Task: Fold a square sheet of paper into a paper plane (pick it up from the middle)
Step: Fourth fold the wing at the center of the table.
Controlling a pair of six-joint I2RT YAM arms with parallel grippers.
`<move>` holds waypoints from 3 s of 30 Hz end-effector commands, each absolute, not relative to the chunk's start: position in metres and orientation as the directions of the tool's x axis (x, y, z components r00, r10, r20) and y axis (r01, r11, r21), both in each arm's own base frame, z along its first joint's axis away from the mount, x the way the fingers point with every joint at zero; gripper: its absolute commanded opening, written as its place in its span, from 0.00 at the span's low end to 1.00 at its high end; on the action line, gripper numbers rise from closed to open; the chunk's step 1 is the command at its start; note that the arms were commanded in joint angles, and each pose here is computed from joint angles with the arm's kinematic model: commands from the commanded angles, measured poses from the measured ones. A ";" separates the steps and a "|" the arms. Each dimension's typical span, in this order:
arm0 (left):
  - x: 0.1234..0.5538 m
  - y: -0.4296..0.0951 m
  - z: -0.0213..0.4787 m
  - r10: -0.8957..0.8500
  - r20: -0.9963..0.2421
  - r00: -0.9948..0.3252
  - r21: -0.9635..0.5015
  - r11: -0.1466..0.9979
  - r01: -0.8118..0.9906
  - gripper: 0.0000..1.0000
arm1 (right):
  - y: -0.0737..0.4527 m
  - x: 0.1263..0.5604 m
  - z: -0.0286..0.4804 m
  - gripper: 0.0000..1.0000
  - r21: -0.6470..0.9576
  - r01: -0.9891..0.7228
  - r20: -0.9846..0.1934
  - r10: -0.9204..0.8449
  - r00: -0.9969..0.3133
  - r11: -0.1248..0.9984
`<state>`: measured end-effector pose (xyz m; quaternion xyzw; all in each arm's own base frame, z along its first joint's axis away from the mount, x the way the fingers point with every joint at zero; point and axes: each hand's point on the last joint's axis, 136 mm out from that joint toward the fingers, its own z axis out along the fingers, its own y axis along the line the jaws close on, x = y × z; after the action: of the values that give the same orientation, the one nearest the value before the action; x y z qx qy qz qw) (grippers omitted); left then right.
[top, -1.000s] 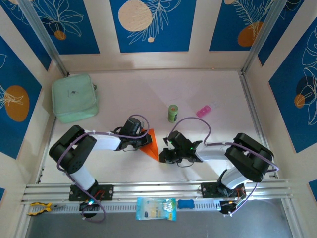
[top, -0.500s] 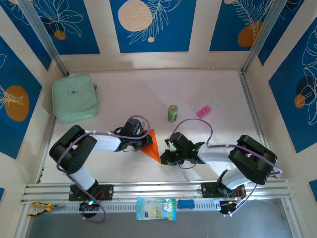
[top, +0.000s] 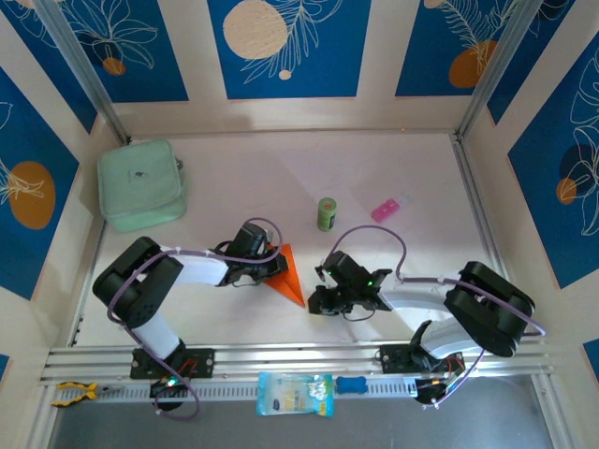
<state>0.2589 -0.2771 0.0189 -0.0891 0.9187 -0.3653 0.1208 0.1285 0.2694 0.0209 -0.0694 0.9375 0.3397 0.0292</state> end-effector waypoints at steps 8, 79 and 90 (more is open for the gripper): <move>0.248 -0.261 -0.001 -0.259 -0.133 -0.957 -0.633 0.765 -0.119 0.06 | 0.308 0.164 0.072 0.10 0.715 -0.243 -0.198 -0.144 -0.970 0.655; 0.246 -0.259 -0.003 -0.256 -0.129 -0.958 -0.625 0.771 -0.121 0.06 | 0.335 0.203 0.050 0.10 0.666 -0.193 -0.188 -0.089 -0.978 0.721; 0.247 -0.262 0.001 -0.250 -0.138 -0.958 -0.638 0.763 -0.108 0.06 | 0.305 0.190 -0.005 0.09 0.613 -0.041 -0.045 -0.017 -0.999 0.789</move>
<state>0.2560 -0.2772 0.0188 -0.0868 0.9189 -0.3660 0.1187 0.2040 0.3207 0.0139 -0.0375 0.9358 0.3470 0.0491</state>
